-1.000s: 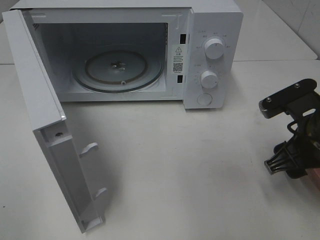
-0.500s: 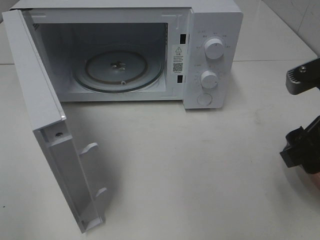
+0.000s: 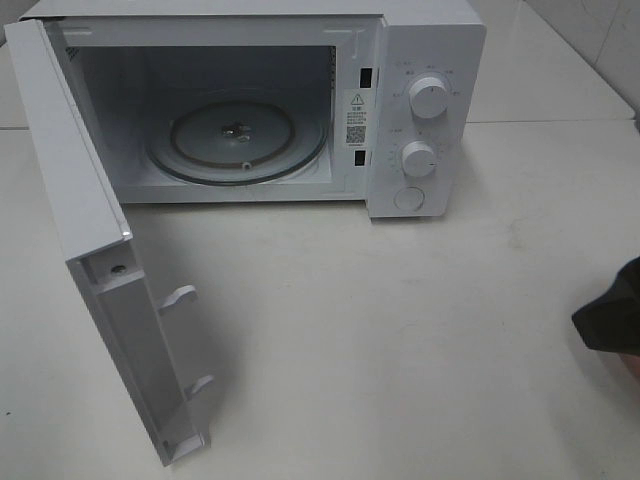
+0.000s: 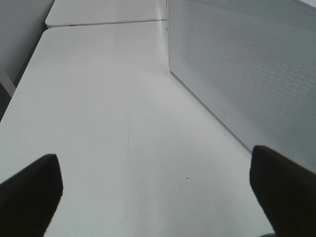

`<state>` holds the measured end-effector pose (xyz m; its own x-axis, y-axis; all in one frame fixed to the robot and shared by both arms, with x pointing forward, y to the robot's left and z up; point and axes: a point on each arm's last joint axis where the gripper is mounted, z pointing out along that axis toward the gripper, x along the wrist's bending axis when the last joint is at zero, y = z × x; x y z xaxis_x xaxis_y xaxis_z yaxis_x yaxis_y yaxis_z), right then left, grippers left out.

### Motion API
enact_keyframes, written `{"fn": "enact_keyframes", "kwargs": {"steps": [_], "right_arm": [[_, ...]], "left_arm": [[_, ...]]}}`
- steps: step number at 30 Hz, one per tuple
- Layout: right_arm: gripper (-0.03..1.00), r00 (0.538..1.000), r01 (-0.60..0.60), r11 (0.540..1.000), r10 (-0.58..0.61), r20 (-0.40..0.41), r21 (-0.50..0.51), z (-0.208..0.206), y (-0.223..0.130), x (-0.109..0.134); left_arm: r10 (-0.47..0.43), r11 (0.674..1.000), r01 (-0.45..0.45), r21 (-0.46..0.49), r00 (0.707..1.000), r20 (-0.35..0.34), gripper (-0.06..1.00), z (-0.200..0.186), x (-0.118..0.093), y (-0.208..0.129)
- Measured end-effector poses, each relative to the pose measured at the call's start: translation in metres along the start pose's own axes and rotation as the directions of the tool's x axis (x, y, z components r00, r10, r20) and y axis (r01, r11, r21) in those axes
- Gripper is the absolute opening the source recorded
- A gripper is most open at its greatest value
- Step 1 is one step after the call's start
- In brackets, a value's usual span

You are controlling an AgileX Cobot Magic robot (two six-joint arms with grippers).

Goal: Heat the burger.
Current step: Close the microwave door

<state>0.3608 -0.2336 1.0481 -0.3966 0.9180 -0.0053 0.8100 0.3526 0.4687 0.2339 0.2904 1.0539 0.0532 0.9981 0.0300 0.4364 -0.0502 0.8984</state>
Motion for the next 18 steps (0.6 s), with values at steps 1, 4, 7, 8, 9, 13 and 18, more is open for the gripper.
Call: {"fn": "enact_keyframes", "kwargs": {"steps": [1,4,7,8,9,13,18], "right_arm": [[0.76,1.000,0.001,1.000,-0.001,0.000,-0.006,-0.007,-0.005,-0.001],[0.76,1.000,0.001,1.000,-0.001,-0.003,-0.021,-0.018,-0.013,-0.002],[0.76,1.000,0.002,0.999,-0.002,-0.003,-0.042,-0.029,-0.023,-0.004],[0.76,1.000,0.002,0.999,-0.002,-0.003,-0.042,-0.029,-0.023,-0.004],[0.76,1.000,0.000,0.999,0.000,-0.003,-0.045,-0.035,-0.029,-0.005],[0.76,1.000,-0.006,0.997,0.006,-0.005,-0.076,-0.048,-0.044,-0.008],[0.76,1.000,-0.006,0.994,0.005,-0.008,-0.108,-0.056,-0.054,-0.009]], "left_arm": [[0.000,1.000,0.000,0.000,1.000,0.000,0.97,0.000,0.000,0.000],[0.000,1.000,0.000,0.000,1.000,0.000,0.97,0.000,0.000,0.000],[0.000,1.000,0.000,0.000,1.000,0.000,0.97,0.000,0.000,0.000],[0.000,1.000,0.000,0.000,1.000,0.000,0.97,0.000,0.000,0.000],[0.000,1.000,0.000,0.000,1.000,0.000,0.97,0.000,0.000,0.000],[0.000,1.000,0.000,0.000,1.000,0.000,0.97,0.000,0.000,0.000],[0.000,1.000,0.000,0.000,1.000,0.000,0.97,0.000,0.000,0.000]]}}
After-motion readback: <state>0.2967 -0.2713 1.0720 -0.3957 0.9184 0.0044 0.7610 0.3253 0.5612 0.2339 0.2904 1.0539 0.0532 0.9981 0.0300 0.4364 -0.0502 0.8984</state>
